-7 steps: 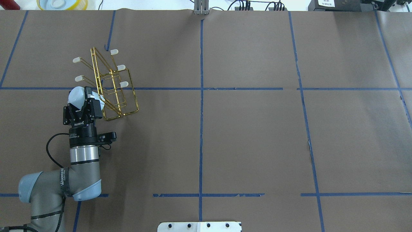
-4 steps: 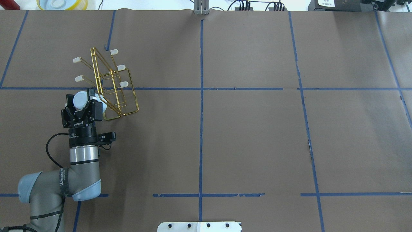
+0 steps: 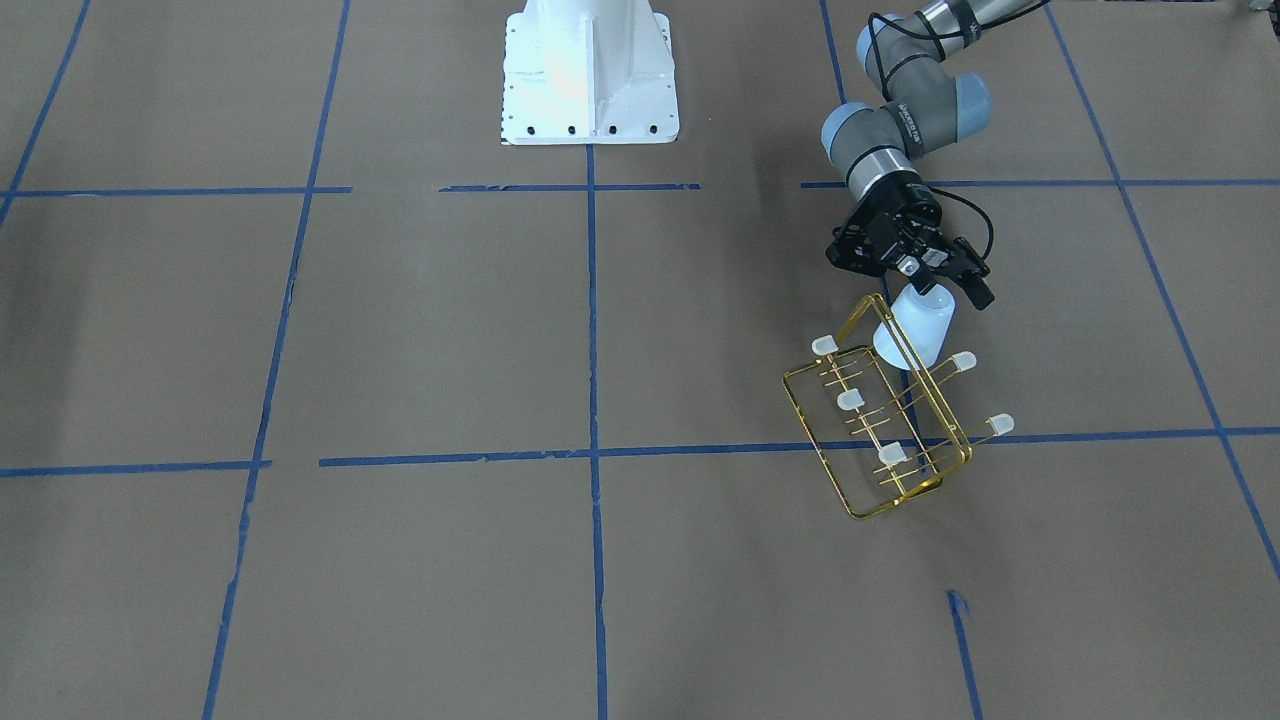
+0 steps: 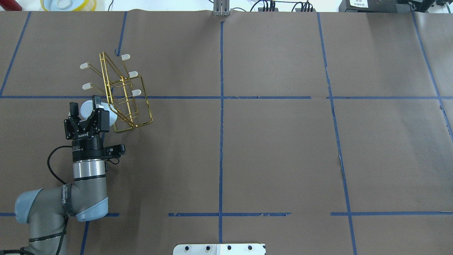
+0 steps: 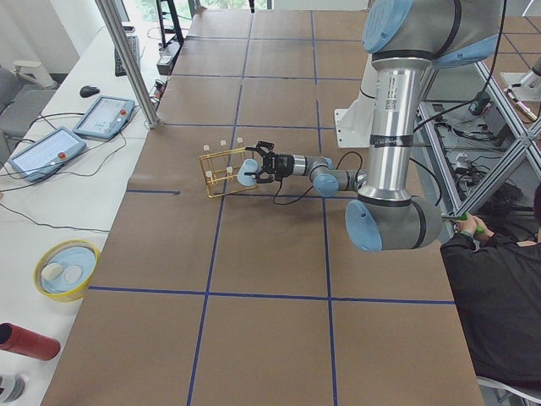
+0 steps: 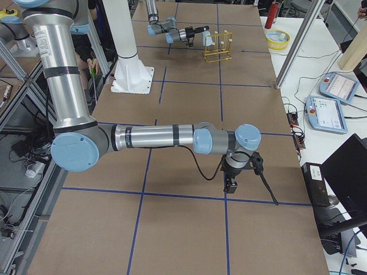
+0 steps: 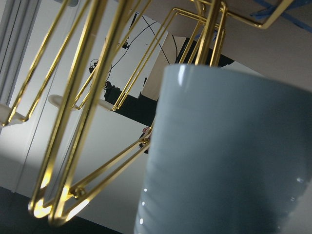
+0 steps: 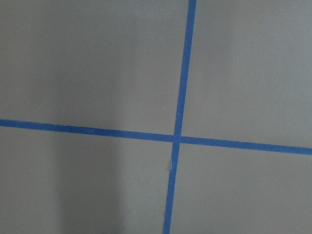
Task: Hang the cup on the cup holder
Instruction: 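Open the left gripper and pull it back from the cup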
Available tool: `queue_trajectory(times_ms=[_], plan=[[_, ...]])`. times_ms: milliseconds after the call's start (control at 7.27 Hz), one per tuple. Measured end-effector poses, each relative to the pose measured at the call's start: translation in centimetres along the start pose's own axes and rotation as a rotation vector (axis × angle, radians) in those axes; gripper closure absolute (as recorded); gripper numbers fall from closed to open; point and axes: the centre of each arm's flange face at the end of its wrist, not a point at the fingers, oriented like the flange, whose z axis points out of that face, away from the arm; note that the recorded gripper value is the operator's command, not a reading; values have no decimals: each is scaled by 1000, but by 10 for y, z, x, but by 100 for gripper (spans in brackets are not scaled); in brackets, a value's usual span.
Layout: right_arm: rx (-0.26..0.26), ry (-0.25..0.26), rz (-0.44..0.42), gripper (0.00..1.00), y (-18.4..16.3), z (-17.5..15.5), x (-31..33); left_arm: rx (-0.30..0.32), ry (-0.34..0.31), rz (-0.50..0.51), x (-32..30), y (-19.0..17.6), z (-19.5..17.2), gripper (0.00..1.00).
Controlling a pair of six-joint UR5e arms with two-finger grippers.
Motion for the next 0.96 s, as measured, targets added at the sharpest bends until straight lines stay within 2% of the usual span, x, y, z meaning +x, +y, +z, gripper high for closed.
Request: queue_trajectory(times_ms=[413, 550, 963], plan=[[0, 0, 0, 0, 0, 0, 0, -7, 2, -48, 13, 56, 5, 0], [0, 0, 0, 0, 0, 0, 0, -9, 3, -120, 17, 73, 6, 0], [0, 0, 0, 0, 0, 0, 0, -12, 11, -474, 34, 110, 7, 0]])
